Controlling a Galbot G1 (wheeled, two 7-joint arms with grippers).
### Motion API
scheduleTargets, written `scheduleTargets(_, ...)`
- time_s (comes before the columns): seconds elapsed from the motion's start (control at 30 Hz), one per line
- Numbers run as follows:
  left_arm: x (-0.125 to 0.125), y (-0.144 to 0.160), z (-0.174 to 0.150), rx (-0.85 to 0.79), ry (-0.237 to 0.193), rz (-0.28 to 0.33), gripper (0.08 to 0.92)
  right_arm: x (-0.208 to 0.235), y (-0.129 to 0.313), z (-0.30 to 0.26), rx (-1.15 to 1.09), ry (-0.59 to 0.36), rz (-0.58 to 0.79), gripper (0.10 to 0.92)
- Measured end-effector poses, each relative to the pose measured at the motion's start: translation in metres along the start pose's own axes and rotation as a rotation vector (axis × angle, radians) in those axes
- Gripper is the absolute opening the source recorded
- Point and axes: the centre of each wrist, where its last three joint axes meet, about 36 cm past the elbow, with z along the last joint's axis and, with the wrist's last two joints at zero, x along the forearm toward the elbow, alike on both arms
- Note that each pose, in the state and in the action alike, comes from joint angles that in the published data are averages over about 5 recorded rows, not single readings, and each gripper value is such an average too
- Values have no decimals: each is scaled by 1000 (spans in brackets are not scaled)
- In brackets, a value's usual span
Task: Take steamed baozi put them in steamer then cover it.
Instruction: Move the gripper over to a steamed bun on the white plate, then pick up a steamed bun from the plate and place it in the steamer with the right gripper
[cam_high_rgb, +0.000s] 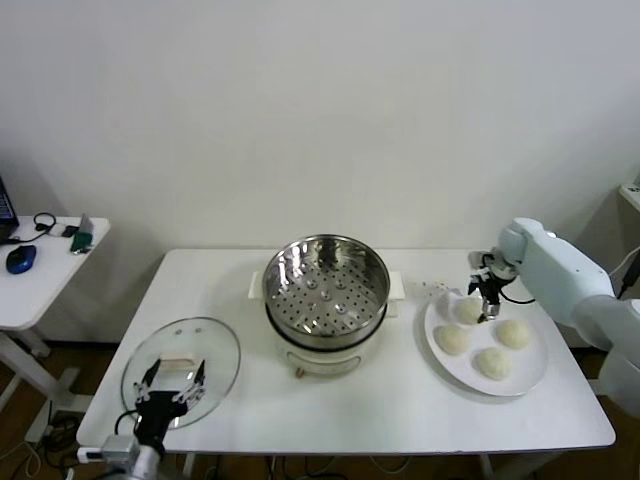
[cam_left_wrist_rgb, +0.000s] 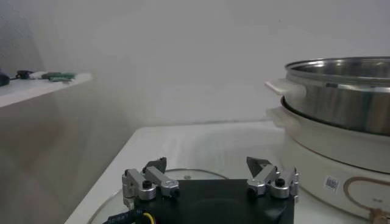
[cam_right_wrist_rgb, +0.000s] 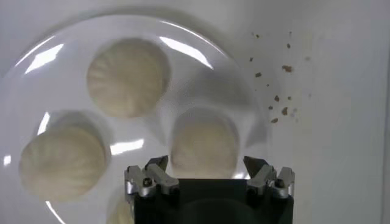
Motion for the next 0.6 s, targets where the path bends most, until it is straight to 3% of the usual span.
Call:
scheduleTargets(0.13, -2, 0, 1, 0, 0, -1, 823, -1, -1, -1, 1, -13, 4, 578)
scheduleTargets(0.23, -3, 1, 0, 0, -1, 0, 823, 0, -1, -2, 6, -20, 6, 542)
scheduleTargets(0.6, -3, 1, 0, -2, -1, 3, 823, 34, -14, -3, 67, -38, 44, 526)
